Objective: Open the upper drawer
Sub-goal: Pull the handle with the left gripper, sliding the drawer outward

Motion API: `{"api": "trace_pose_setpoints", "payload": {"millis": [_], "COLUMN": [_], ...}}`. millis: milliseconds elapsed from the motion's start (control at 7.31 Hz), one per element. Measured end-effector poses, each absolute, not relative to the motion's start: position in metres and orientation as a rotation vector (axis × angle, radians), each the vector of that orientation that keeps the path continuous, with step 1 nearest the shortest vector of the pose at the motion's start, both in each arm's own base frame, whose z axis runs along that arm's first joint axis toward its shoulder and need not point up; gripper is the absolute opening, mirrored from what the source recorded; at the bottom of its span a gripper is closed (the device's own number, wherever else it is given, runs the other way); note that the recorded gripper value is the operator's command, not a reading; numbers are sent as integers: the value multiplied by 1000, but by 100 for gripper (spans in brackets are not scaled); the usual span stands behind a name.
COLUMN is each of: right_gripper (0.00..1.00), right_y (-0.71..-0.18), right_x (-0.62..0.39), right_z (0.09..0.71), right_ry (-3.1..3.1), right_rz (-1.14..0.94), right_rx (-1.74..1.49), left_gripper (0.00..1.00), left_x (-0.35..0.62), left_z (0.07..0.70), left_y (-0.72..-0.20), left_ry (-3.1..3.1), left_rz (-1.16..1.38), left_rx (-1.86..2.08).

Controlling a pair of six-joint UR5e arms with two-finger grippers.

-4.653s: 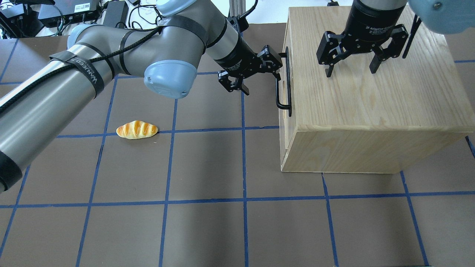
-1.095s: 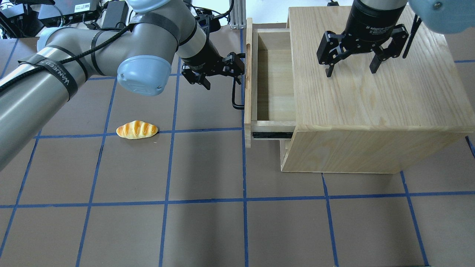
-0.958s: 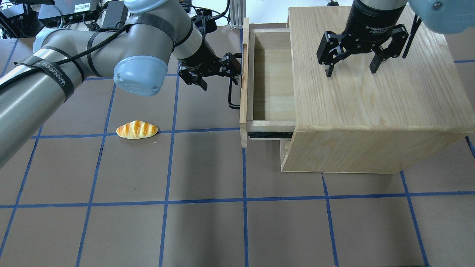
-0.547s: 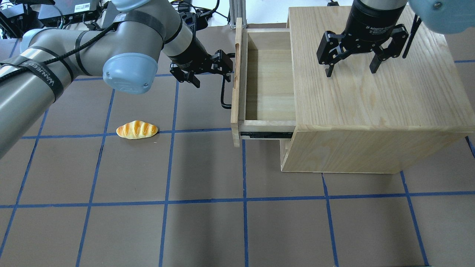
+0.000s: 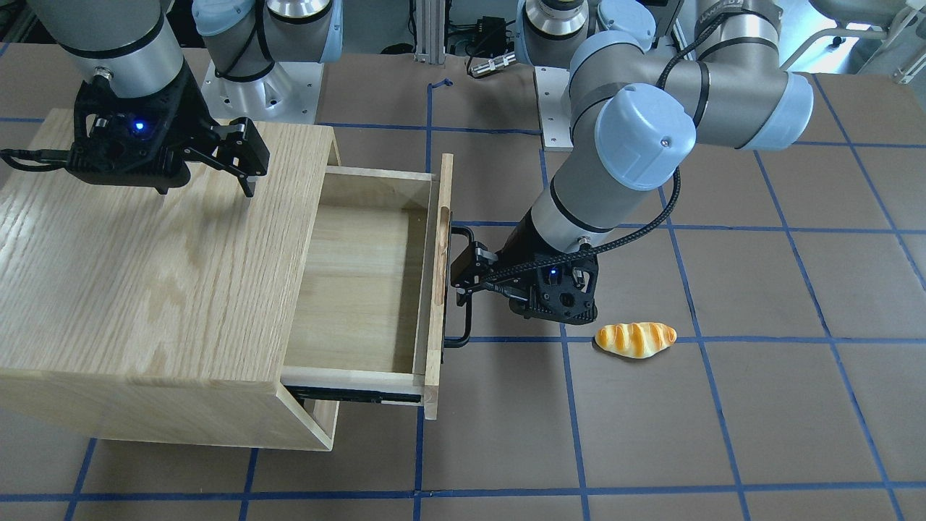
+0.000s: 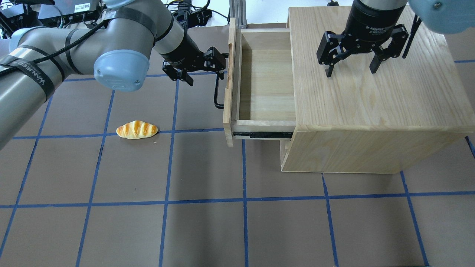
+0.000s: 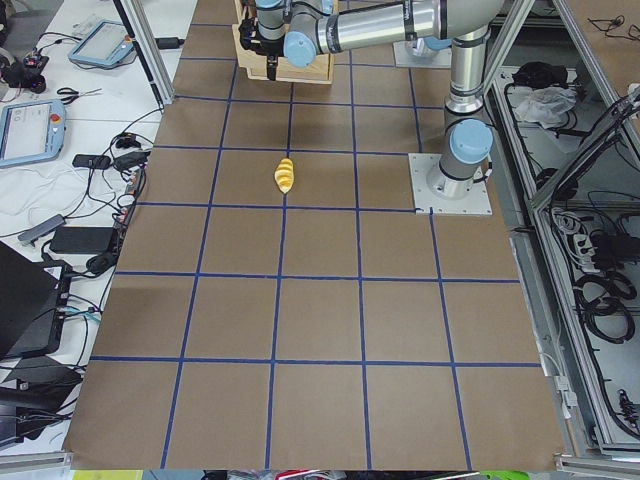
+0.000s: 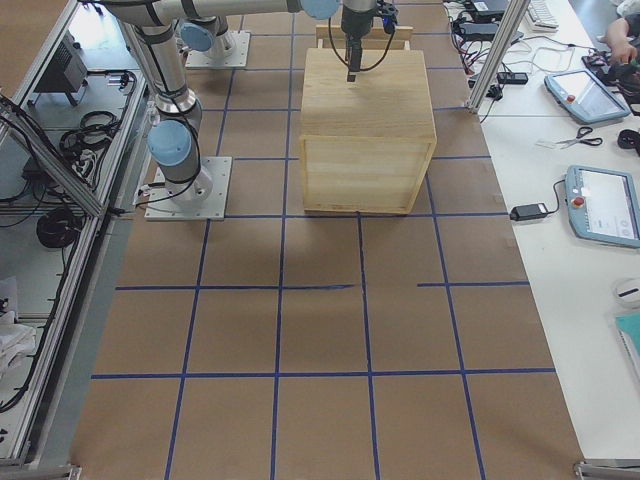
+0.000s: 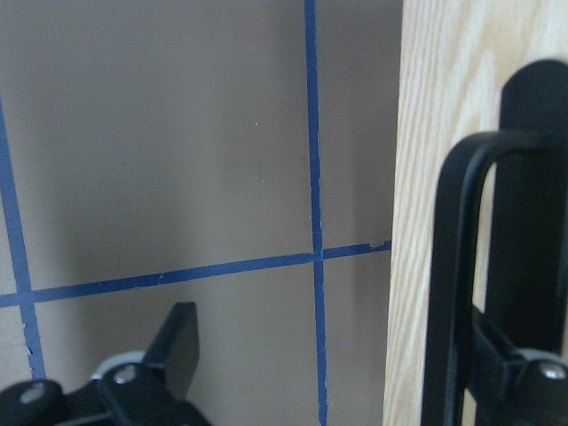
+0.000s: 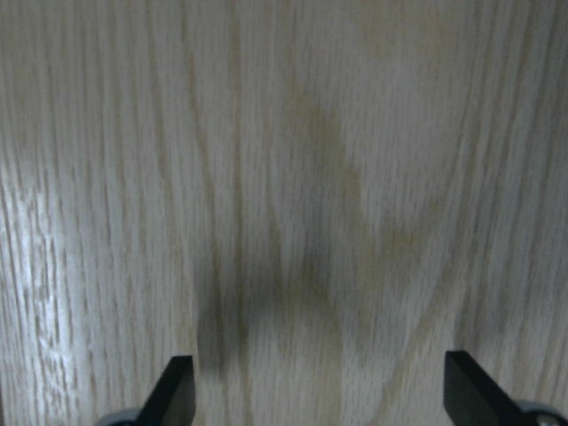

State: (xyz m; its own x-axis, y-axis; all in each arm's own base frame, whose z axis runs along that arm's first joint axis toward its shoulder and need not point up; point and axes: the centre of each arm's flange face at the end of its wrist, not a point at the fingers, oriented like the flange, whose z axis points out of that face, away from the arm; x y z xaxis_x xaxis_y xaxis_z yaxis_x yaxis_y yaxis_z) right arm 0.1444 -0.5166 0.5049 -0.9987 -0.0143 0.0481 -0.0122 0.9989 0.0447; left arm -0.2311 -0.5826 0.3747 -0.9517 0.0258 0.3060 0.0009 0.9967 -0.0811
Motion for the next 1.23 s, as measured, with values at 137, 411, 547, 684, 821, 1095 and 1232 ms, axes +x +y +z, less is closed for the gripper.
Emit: {"api": "trace_pose_setpoints", "payload": {"millis": [137,411,547,684,821,1095,1232], "right_gripper": [100,100,100,100,100,100,100], "right_y": [-517,-516,-516,-517,-517,-517,-516], "right_x": [144,145,145,145,145,145,145], "right_z": [505,505,505,505,505,505,505], "right_ry": [-3092,-3092,-3092,-3092,-3092,-3092,-3092], "right_rz": [-68,-68,-68,-68,-68,-68,-69], "right_rx": [21,21,20,20,19,20,21], "left_gripper": [100,100,100,100,100,100,100], "left_x": [-226,-214,-206,-200,-197,-194,-193], "left_z": [374,372,372,373,373,375,380], "left_y": [-583,-586,-586,-587,-587,-583,-580], "left_ry": [-2831,-2838,-2841,-2842,-2848,-2862,-2864], "left_rz": [106,80,63,55,53,33,28], "left_rx": [-6,27,47,54,49,48,50]}}
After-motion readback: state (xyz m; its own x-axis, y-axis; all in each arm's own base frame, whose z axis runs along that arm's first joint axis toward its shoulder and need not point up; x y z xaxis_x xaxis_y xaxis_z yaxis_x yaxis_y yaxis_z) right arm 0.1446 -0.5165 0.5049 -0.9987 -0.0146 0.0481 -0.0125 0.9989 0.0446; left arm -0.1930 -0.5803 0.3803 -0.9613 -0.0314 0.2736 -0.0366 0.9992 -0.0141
